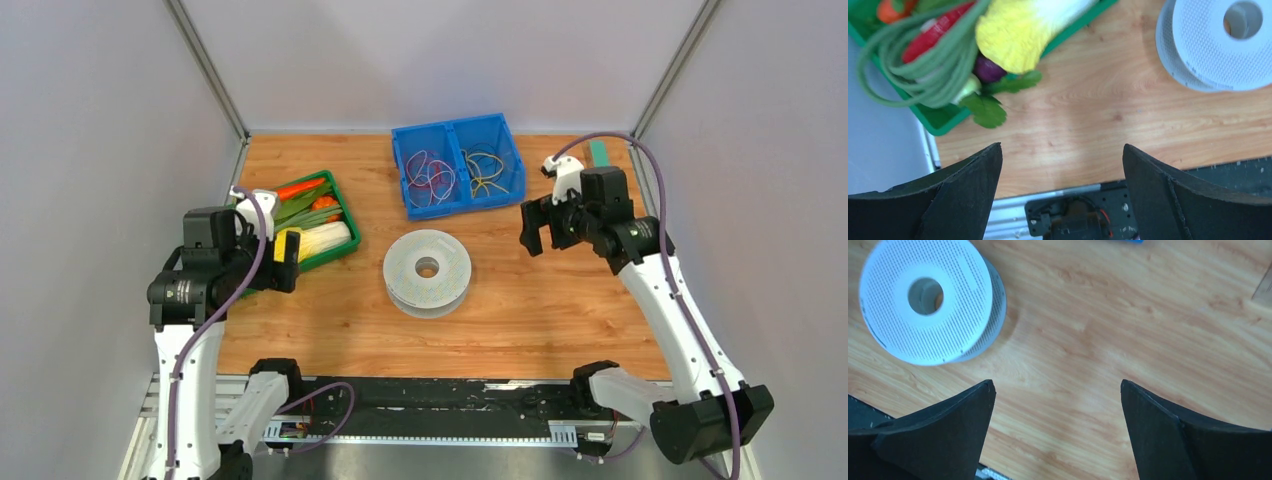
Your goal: Wrap the cables
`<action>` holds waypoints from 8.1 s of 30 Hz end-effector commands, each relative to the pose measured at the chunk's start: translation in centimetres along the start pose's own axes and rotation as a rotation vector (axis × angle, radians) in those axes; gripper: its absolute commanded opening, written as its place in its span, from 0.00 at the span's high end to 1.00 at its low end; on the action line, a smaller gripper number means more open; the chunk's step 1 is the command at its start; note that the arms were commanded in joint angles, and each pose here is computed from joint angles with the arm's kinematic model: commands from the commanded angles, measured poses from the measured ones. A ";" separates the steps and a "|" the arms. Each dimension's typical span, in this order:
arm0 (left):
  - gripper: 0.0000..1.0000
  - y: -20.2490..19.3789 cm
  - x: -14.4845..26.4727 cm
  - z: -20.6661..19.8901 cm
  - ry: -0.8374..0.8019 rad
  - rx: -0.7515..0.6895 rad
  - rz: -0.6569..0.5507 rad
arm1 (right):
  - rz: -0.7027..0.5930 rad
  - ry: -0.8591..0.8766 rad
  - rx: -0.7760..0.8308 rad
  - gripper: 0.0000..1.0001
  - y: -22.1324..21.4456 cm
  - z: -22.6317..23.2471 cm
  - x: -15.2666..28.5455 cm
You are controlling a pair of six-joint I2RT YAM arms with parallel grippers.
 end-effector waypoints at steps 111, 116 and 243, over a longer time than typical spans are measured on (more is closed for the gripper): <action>0.03 6.7 -4.0 -0.7 -0.265 -0.003 -0.193 | -0.447 -0.076 0.170 1.00 24.3 -6.1 -13.9; 0.04 7.5 -5.1 -1.1 -0.349 -0.034 -0.211 | -0.535 -0.079 0.187 1.00 26.6 -5.5 -9.9; 0.08 16.5 -3.8 -25.6 -1.175 -0.601 -0.683 | -0.667 0.603 -0.162 1.00 17.1 6.4 13.1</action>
Point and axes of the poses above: each gripper's point midway between its finger pads, its own x axis back along the fingers, its own z axis along the line the jaws close on, y = z × x, the point moved 9 cm from there along x, back along the fingers, and after that the axes turned 2 degrees about -x, right-handed, at the moved point
